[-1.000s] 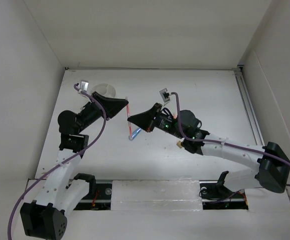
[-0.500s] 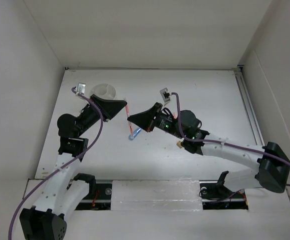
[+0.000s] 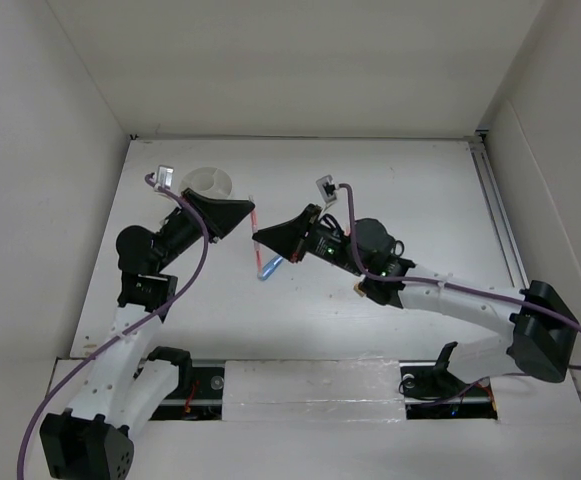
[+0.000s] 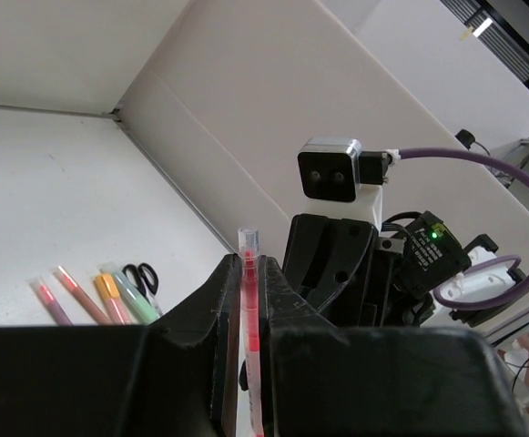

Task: Sort the stationery into containers
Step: Close the pen cap on the pen.

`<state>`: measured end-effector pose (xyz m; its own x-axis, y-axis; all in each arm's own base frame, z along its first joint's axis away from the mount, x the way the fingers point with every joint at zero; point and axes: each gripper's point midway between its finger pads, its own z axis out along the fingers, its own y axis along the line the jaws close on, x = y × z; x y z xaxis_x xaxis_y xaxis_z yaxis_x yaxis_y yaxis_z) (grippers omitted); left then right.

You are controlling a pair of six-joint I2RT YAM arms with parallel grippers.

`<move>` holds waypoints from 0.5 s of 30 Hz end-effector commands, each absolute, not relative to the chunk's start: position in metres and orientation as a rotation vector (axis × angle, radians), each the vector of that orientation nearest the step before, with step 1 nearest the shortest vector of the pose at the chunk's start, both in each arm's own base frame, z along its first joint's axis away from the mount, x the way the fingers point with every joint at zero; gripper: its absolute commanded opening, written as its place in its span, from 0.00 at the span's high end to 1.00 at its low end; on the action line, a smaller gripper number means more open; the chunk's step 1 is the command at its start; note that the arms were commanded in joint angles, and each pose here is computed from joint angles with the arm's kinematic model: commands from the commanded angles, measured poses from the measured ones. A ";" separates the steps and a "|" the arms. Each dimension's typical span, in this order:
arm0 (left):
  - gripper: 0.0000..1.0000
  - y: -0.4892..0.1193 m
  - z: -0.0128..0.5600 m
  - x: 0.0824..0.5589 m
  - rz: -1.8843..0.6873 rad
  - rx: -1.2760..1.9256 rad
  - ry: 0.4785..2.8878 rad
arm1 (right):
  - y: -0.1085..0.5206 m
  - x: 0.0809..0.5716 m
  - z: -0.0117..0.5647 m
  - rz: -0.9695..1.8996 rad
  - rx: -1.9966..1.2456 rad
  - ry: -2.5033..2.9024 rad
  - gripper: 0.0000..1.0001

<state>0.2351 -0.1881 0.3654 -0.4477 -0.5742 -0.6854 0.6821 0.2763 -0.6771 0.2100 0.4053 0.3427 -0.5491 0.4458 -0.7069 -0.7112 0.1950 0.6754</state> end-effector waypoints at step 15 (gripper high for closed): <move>1.00 -0.195 0.340 0.221 -1.442 0.214 1.501 | 0.385 0.226 0.447 1.594 -0.179 1.184 1.00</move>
